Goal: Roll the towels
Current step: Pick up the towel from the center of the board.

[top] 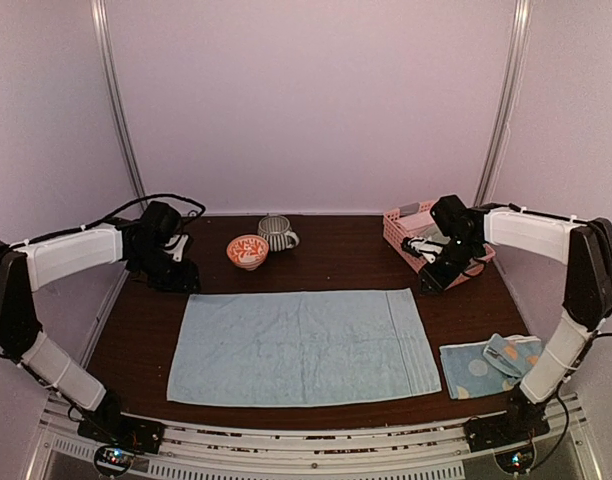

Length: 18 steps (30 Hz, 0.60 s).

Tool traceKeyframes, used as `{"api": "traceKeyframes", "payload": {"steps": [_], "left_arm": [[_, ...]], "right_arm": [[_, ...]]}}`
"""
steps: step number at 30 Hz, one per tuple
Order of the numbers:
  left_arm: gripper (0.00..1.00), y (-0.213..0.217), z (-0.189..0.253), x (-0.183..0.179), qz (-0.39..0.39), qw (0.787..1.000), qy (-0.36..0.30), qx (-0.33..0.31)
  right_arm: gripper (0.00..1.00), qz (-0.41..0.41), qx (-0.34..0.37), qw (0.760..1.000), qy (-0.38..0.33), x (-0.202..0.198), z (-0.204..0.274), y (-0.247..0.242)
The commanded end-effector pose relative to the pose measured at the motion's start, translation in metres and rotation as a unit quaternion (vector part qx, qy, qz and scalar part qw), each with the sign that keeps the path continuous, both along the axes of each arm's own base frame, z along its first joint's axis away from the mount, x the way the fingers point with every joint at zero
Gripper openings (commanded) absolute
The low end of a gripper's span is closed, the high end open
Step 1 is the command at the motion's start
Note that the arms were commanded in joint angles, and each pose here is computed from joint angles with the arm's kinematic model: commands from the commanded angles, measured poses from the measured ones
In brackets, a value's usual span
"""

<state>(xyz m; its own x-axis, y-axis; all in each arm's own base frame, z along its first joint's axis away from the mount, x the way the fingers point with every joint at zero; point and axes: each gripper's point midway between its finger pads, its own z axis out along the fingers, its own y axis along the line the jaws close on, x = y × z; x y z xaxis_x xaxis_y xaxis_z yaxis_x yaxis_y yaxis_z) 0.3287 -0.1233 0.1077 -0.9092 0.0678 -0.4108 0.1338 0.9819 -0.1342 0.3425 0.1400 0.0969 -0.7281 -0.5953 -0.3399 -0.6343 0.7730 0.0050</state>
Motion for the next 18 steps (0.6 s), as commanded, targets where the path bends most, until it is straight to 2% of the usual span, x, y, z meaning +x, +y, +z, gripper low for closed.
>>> {"api": "traceKeyframes", "payload": {"steps": [1,18], "left_arm": [[0.55,0.002,-0.007,0.028,-0.007,0.999,-0.035,-0.003],[0.55,0.042,-0.035,0.04,0.035,0.999,-0.037,0.011]], "right_arm": [[0.32,-0.032,0.043,0.999,0.003,0.022,0.001,0.011],[0.37,-0.102,0.008,0.995,0.012,0.071,-0.045,0.008]]}}
